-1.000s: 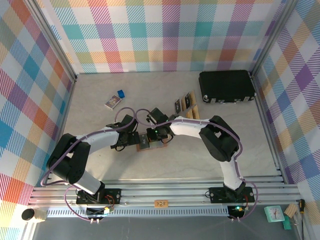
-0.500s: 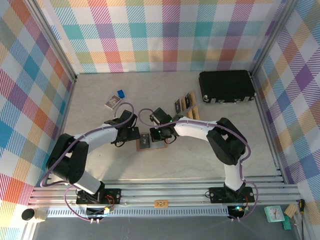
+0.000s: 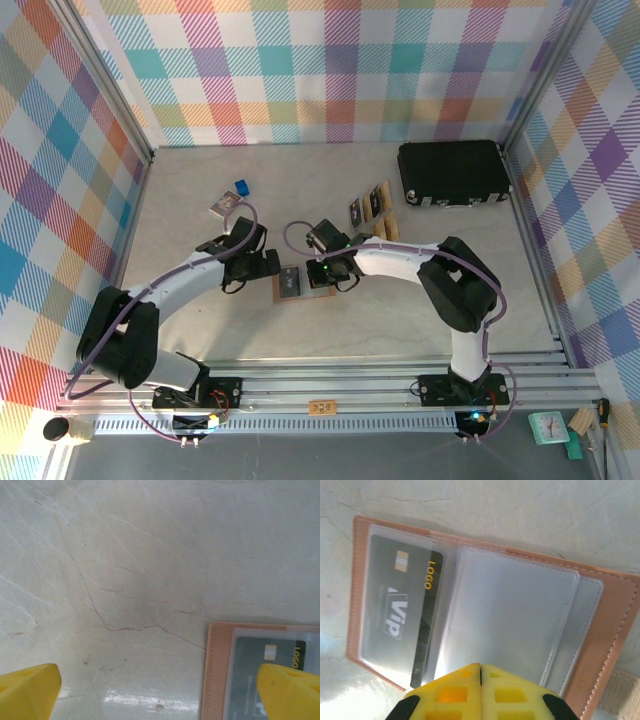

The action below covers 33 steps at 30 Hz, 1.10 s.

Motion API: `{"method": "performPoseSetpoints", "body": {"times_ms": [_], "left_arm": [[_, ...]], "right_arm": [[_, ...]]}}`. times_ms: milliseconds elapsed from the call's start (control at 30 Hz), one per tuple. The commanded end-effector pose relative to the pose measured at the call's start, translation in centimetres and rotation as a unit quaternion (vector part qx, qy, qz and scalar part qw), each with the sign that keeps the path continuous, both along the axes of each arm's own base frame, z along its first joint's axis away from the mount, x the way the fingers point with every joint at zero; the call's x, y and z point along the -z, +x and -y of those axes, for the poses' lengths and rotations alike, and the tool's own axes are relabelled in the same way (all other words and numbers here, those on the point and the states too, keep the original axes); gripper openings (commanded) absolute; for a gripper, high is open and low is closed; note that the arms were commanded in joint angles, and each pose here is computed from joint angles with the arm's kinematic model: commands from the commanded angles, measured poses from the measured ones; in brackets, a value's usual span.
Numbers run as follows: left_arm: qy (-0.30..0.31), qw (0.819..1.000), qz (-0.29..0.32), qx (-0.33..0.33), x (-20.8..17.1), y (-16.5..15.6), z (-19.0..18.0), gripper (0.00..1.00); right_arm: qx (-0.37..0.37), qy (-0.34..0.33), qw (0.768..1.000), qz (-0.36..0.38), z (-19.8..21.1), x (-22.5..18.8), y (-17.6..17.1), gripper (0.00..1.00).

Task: Put the credit cards into the card holder

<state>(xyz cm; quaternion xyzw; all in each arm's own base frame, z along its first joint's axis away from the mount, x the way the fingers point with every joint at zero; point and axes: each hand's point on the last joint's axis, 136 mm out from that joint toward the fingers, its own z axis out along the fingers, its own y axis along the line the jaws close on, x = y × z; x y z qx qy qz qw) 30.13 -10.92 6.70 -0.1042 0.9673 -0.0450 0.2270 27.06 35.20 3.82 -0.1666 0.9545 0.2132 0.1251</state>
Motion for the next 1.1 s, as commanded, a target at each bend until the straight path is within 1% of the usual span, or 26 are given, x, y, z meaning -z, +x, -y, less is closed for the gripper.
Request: {"method": "performPoseSetpoints", "body": {"times_ms": [0,200,433,1067], "left_arm": [[-0.015,1.000,-0.023,0.010,0.7,-1.5,0.1,1.00],[-0.017,0.999,-0.041,0.011,2.3,-2.4,0.2,1.00],[-0.007,0.998,-0.056,0.006,4.0,-2.8,0.0,1.00],[-0.007,0.998,-0.062,0.008,5.0,-2.7,0.2,1.00]], "right_arm": [[-0.005,0.045,0.999,0.011,-1.7,-2.8,0.7,0.08],[-0.010,0.062,0.998,-0.002,-3.1,-2.7,1.0,0.07],[-0.010,0.063,0.998,-0.012,-3.9,-1.8,1.3,0.07],[-0.009,0.063,0.997,-0.037,-4.9,0.1,1.5,0.06]]}}
